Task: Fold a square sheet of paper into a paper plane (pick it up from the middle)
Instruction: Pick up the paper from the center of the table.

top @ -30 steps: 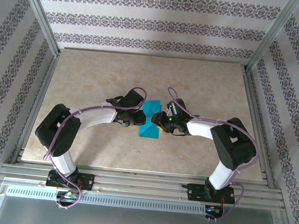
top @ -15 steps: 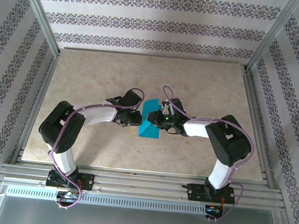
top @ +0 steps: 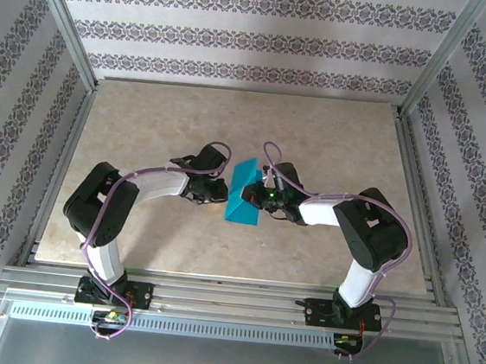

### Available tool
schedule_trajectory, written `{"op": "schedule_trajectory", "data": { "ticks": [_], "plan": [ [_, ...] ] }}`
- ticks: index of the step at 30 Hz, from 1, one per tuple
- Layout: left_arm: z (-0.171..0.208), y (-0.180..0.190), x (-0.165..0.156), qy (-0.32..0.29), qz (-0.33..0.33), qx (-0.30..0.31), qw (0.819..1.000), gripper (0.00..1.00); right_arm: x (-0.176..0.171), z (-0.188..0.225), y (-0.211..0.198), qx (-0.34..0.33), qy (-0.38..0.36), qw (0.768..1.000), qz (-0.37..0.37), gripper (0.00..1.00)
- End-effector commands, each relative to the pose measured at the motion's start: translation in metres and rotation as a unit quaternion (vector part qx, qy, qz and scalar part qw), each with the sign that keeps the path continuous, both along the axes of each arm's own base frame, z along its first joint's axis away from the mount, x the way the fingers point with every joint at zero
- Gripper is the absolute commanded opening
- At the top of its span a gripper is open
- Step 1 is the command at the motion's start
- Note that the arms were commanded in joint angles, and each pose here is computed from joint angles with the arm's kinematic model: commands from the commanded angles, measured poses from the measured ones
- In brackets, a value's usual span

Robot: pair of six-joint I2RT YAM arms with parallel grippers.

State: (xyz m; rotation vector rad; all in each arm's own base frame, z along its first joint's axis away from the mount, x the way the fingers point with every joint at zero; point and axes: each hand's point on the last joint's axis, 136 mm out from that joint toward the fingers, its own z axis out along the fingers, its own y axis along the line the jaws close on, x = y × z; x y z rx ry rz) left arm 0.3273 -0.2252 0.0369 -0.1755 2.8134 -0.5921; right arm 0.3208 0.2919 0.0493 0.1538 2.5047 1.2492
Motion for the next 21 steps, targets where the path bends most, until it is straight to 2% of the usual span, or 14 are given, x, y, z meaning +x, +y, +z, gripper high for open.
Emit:
{"op": "schedule_trajectory", "data": {
  "ticks": [1,4,7,12,17,21],
  "plan": [
    [0.025,0.02,-0.001,-0.006,0.025,-0.041,0.999,0.28,0.008,0.032,0.004,0.025,-0.056,0.998,0.004,0.04],
    [0.056,0.024,0.003,-0.028,0.037,-0.121,0.992,0.46,0.015,0.063,0.003,0.055,-0.086,0.995,0.007,0.04],
    [0.089,0.015,0.003,-0.05,0.02,-0.21,0.976,0.74,0.02,0.1,0.004,0.098,-0.114,0.988,0.023,0.04],
    [0.141,-0.009,0.002,-0.082,-0.004,-0.332,0.94,0.99,0.024,0.15,0.005,0.17,-0.132,0.975,0.048,0.04],
    [0.178,-0.021,0.003,-0.104,-0.016,-0.424,0.899,1.0,0.027,0.182,0.009,0.225,-0.129,0.964,0.064,0.05],
    [0.182,-0.024,0.002,-0.104,-0.023,-0.438,0.893,0.95,0.03,0.196,0.011,0.255,-0.13,0.956,0.07,0.05]
  ]
}}
